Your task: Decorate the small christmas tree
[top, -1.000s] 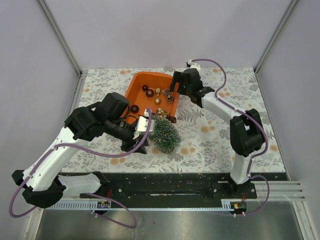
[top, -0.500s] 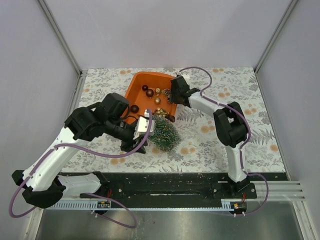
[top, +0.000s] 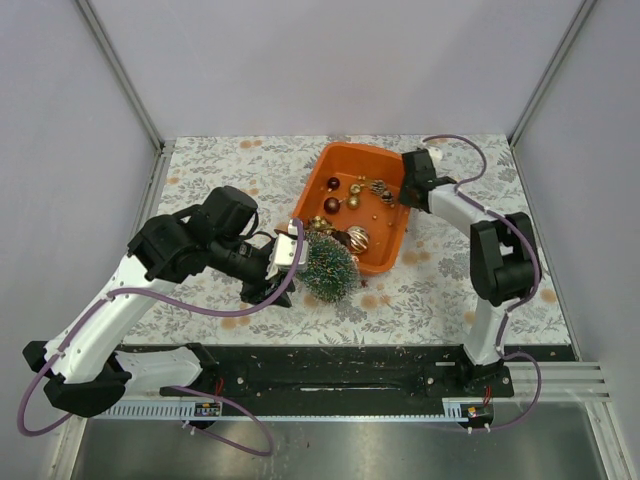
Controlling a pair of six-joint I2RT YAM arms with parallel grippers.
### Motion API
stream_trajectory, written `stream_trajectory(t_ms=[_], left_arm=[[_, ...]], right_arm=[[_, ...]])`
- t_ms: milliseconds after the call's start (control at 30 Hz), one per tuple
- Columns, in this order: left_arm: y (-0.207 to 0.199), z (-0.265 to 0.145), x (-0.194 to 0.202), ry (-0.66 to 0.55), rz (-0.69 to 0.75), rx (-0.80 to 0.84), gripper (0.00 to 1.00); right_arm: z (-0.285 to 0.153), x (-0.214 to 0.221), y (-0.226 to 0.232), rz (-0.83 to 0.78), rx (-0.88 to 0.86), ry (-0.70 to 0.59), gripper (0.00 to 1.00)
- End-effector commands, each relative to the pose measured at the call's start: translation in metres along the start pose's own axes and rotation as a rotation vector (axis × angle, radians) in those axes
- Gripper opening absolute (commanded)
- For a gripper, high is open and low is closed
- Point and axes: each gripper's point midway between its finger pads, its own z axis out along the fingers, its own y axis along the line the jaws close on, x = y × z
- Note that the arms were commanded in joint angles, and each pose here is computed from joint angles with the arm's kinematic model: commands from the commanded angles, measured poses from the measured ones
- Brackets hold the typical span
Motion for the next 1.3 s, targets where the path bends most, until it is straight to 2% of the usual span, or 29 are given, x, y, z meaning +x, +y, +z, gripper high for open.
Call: stream_trajectory(t_ms=[0, 300, 400, 500, 700, 833, 900, 1100, 1267], left_arm=[[0.001, -0.007, -0.018, -0.062, 0.086, -0.017, 0.00], [0.005, -0.006, -0.022, -0.062, 0.101, -0.020, 0.00], [0.008, -0.003, -0.020, -0.051, 0.103, -0.011, 0.00], [0.019, 0.005, -0.017, -0.025, 0.114, -0.017, 0.00], [0.038, 0.012, -0.009, 0.066, 0.112, -0.024, 0.00], [0.038, 0.011, -0.005, 0.076, 0.111, -0.021, 0.00], [0.037, 0.010, -0.001, 0.083, 0.111, -0.021, 0.00], [0.033, -0.001, 0.012, 0.136, 0.086, -0.022, 0.00], [0.037, -0.019, 0.011, 0.120, 0.084, -0.103, 0.00]], right_arm=[[-0.023, -0.043, -0.056, 0.066, 0.088, -0.123, 0.39], [-0.035, -0.034, -0.134, 0.090, 0.238, -0.120, 0.45], [-0.046, -0.031, -0.144, 0.112, 0.230, -0.123, 0.60], [-0.066, -0.042, -0.140, 0.124, 0.185, -0.169, 0.70], [-0.128, -0.084, -0.113, 0.161, 0.002, -0.329, 0.84], [-0.164, -0.095, -0.093, 0.159, -0.124, -0.382, 0.95], [-0.175, -0.090, -0.077, 0.138, -0.191, -0.373, 0.99], [-0.206, -0.052, 0.009, 0.010, -0.443, -0.333, 0.99], [-0.233, -0.017, 0.074, -0.071, -0.605, -0.280, 0.99]])
